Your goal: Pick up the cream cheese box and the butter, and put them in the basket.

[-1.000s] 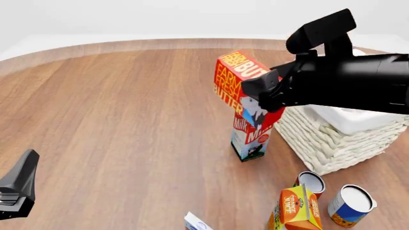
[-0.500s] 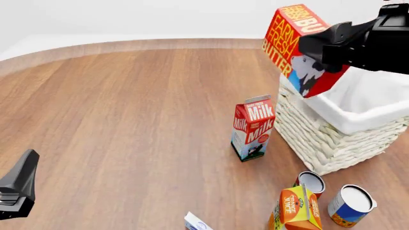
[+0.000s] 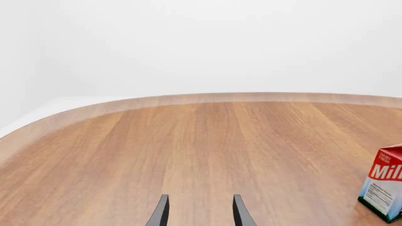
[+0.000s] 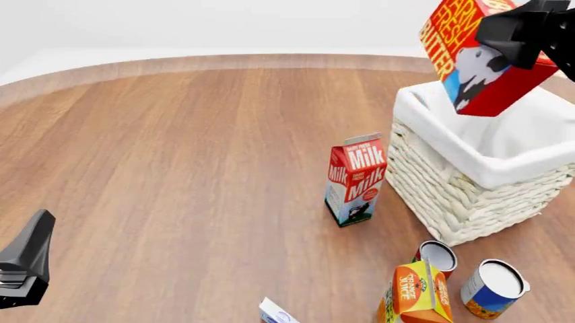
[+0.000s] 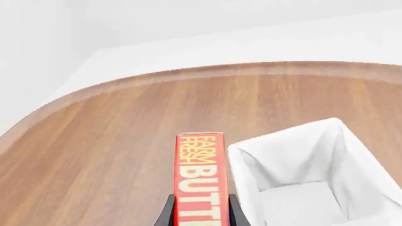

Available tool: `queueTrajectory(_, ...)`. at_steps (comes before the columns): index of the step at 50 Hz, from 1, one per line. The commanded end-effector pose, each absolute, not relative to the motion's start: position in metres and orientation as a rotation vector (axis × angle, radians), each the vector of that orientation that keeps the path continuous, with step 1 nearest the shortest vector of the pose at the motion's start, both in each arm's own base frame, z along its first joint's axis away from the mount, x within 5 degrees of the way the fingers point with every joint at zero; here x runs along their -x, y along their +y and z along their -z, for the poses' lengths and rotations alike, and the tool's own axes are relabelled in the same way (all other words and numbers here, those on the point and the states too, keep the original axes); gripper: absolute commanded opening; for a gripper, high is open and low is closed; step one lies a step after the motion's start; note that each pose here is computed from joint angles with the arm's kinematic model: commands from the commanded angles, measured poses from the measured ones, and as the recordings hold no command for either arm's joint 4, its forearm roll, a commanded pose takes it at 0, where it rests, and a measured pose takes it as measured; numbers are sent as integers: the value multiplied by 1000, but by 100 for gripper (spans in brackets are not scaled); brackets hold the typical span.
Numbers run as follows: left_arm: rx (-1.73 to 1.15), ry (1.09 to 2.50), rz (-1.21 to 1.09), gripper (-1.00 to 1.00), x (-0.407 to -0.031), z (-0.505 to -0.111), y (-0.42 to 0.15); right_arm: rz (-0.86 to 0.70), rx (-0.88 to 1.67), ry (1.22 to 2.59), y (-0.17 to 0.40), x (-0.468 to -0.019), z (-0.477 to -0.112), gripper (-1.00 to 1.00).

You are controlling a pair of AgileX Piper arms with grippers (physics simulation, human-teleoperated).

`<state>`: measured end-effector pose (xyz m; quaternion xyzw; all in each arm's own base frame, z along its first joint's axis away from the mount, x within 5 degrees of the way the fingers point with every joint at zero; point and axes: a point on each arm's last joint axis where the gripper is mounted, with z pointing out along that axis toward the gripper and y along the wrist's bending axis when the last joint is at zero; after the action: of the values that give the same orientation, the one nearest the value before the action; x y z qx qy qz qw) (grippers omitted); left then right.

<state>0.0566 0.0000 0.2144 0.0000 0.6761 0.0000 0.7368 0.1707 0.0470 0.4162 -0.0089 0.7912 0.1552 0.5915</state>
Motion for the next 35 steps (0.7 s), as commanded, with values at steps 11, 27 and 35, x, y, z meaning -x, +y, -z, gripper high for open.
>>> queueTrajectory(11, 0, 1485, 0, 100, -57, -214, 0, -595, -393, 1729, 28, -149, -414, -100)
queueTrajectory(27, 0, 1485, 0, 100, -57, -214, 0, -627, -578, 1684, 15, -149, -391, -100)
queueTrajectory(35, 0, 1485, 0, 100, -57, -214, 0, -581, -637, 1681, 6, -161, -385, -100)
